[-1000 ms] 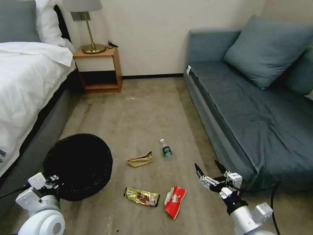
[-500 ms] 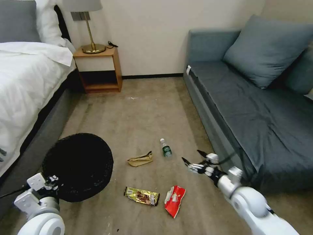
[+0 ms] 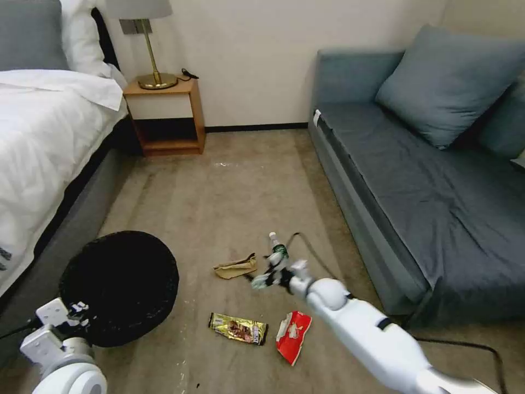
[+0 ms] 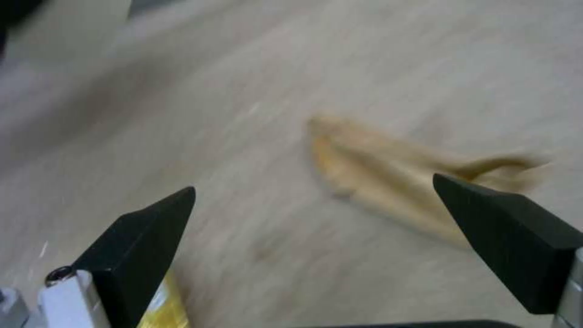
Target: Pick up the trash bin, then pick up the garbage on the floor and place it into the trash bin.
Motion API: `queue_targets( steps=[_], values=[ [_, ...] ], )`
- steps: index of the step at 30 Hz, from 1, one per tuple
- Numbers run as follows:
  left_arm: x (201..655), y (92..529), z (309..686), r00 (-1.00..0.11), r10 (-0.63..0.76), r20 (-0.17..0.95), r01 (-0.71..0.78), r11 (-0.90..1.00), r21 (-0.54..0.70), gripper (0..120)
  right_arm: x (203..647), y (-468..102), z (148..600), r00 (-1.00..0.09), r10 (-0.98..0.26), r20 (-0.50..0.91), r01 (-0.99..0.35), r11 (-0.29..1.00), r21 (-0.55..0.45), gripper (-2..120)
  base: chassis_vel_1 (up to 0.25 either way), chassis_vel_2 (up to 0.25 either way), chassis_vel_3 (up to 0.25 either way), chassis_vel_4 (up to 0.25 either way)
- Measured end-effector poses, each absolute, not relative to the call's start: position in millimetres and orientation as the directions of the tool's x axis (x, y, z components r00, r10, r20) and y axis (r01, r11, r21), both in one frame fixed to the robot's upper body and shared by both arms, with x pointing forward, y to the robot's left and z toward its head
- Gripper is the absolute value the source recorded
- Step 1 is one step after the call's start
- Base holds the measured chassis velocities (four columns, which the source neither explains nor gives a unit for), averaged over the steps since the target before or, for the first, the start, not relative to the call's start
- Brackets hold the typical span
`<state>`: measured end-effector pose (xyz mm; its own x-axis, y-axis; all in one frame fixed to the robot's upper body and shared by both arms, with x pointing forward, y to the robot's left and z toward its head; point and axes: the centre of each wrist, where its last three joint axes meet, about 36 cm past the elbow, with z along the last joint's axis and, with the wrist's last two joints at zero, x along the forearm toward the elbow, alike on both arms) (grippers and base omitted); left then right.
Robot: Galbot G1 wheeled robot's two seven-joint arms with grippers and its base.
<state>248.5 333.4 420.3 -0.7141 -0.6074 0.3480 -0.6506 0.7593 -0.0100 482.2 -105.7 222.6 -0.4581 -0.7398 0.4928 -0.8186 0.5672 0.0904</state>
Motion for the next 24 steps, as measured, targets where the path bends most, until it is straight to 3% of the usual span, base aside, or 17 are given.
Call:
queue_targets(
  steps=[6,9,15,24],
  values=[
    [240.3,320.2,429.5,-0.728,-0.601,0.330,-0.642,0.767,-0.020,3,460.8,-76.9,186.4,-0.359,-0.752,0.553,-0.870,0.484,0.094,100,0.000,0.000,0.000,0.000],
    [233.2,306.2,451.0,-0.750,-0.588,0.303,-0.630,0.775,-0.055,3,441.3,-68.4,164.8,-0.304,-0.753,0.583,-0.891,0.442,0.106,100,0.000,0.000,0.000,0.000],
    [223.4,294.8,471.4,-0.756,-0.593,0.278,-0.633,0.770,-0.079,3,427.6,-70.6,148.9,-0.278,-0.744,0.607,-0.898,0.425,0.110,100,0.000,0.000,0.000,0.000],
    [222.4,295.9,465.7,-0.737,-0.617,0.275,-0.654,0.754,-0.061,3,431.1,-86.5,136.0,-0.283,-0.730,0.622,-0.894,0.436,0.104,96,0.000,0.000,0.000,0.000]
  ],
)
